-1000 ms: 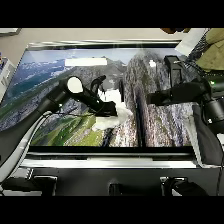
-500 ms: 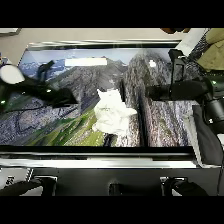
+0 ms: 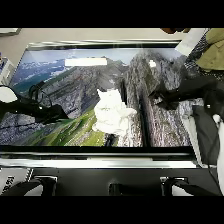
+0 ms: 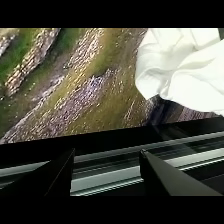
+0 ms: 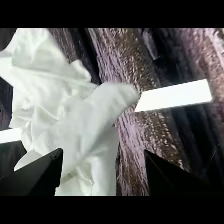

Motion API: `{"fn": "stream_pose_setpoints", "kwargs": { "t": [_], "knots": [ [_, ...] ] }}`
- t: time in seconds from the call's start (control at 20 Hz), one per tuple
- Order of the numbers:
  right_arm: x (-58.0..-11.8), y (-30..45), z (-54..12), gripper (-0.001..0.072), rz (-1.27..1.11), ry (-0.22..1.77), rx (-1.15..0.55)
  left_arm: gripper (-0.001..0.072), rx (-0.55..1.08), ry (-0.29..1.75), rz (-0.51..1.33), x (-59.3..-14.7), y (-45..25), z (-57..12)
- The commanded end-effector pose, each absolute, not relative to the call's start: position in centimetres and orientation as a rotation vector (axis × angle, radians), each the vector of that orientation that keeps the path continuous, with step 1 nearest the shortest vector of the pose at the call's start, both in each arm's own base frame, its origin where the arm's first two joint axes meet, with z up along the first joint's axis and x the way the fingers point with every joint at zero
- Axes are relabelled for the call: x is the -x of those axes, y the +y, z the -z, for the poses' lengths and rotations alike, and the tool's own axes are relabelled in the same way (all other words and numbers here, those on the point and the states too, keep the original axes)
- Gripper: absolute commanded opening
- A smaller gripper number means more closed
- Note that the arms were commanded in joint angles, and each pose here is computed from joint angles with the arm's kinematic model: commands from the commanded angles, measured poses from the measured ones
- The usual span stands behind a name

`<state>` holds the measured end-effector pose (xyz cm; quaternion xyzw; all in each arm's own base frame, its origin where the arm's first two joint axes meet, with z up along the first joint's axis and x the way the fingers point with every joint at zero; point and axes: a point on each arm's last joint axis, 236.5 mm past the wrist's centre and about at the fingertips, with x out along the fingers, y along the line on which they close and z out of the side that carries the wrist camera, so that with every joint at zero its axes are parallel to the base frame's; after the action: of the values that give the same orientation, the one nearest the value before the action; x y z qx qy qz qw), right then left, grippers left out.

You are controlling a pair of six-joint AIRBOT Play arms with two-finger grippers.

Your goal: Fold the clothes and pants, and hang the long-sleeved shirts on hangers.

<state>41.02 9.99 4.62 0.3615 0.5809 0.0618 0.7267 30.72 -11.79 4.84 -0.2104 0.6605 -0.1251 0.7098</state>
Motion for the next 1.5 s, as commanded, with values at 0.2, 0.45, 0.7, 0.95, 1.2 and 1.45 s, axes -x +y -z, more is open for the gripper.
{"fn": "stream_pose_setpoints", "kwargs": {
  "t": [0.2,0.45,0.7,0.95,1.2,1.45],
  "knots": [
    [-41.5,13.7,5.6,0.0580,-0.221,1.511,-0.915,0.0468,0.470,1.476,0.266,-30.4,-11.5,-4.2],
    [-42.4,16.2,8.6,0.0575,-0.194,1.511,-0.923,0.0468,0.472,1.477,0.264,-30.4,-11.6,-4.1],
    [-42.0,19.1,9.9,0.0336,-0.214,1.528,-0.904,0.0469,0.487,1.424,0.248,-32.1,-11.5,-3.7],
    [-43.1,17.2,8.5,0.0034,-0.171,1.473,-0.888,0.0469,0.639,1.381,0.279,-33.7,-13.9,-0.8],
    [-42.3,14.8,5.8,0.0035,-0.152,1.440,-0.758,0.0468,0.773,1.442,0.341,-32.3,-19.5,5.0],
    [-41.5,15.0,4.1,0.0035,-0.164,1.450,-0.768,0.0467,0.788,1.478,0.363,-31.7,-24.6,8.8]
  ]
}}
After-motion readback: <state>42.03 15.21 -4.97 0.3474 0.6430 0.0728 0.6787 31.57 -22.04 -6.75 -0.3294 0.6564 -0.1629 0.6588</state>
